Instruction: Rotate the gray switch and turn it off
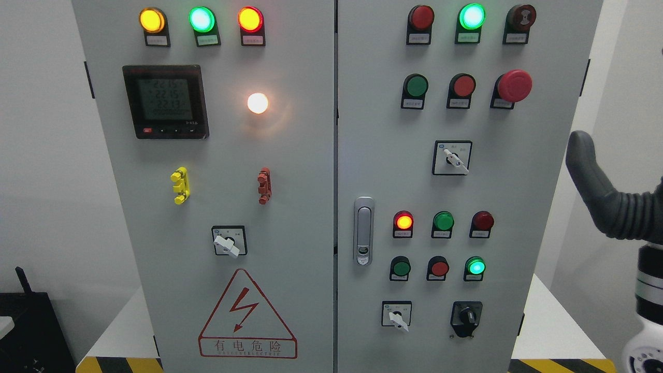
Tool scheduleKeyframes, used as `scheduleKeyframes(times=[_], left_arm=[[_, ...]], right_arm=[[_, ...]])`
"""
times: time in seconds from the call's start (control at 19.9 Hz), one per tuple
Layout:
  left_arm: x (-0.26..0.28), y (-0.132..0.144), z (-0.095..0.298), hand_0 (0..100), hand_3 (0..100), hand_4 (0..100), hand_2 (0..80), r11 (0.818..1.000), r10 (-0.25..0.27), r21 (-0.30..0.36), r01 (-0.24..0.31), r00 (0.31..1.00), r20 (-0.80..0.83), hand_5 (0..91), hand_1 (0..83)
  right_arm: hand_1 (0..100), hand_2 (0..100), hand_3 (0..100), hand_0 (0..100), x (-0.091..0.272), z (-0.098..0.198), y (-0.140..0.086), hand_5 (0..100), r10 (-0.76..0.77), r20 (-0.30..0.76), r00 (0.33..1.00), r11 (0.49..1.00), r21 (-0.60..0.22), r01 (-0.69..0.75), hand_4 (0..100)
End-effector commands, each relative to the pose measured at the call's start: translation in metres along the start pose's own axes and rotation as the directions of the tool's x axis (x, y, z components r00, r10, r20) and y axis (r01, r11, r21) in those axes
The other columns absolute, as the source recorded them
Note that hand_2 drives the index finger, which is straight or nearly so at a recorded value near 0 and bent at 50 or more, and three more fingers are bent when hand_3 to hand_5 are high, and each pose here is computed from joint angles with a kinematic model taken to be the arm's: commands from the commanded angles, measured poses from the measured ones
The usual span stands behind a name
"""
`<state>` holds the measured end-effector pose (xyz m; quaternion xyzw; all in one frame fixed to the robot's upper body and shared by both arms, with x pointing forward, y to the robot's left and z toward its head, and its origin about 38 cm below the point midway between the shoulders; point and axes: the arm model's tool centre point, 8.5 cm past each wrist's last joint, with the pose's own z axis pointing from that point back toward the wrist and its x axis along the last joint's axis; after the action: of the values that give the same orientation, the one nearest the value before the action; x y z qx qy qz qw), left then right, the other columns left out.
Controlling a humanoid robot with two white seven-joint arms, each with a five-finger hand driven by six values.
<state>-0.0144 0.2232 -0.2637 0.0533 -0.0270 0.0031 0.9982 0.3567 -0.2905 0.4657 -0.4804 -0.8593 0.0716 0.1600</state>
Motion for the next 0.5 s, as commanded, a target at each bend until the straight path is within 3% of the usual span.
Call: scheduleKeyframes(times=[0.0, 0.15, 0.2, 0.45], left_arm=[[-0.009, 0.000, 0.001, 12, 0, 0, 0.0, 1.000, 0.022, 0.003, -0.022, 0.999, -0.027, 0.0, 38.9], [-0.008, 0.000, 0.001, 12, 0, 0, 0.0, 1.000, 0.020, 0.003, -0.020, 0.999, -0.026, 0.0, 38.9], [-0.008, 0.000, 0.001, 12, 0, 0, 0.0, 1.000, 0.022, 0.004, -0.022, 0.999, -0.026, 0.0, 38.9], [-0.008, 0.000, 0.001, 12, 0, 0, 0.0, 1.000, 0.022, 0.003, -0.022, 0.999, -0.026, 0.0, 38.9]], right_arm=[[43, 3, 60, 33, -0.001, -0.002, 0.008, 45, -0.007, -0.014, 1.000, 1.000, 0.030, 0.008, 46], [46, 15, 64, 33, -0.003, -0.002, 0.010, 58, -0.006, -0.024, 1.000, 0.999, 0.037, 0.007, 51], [46, 21, 64, 32, -0.004, -0.002, 0.010, 67, -0.006, -0.034, 0.999, 0.999, 0.037, 0.007, 54], [44, 30, 68, 27, -0.002, -0.004, 0.019, 92, -0.012, -0.063, 0.998, 0.998, 0.055, 0.016, 69]])
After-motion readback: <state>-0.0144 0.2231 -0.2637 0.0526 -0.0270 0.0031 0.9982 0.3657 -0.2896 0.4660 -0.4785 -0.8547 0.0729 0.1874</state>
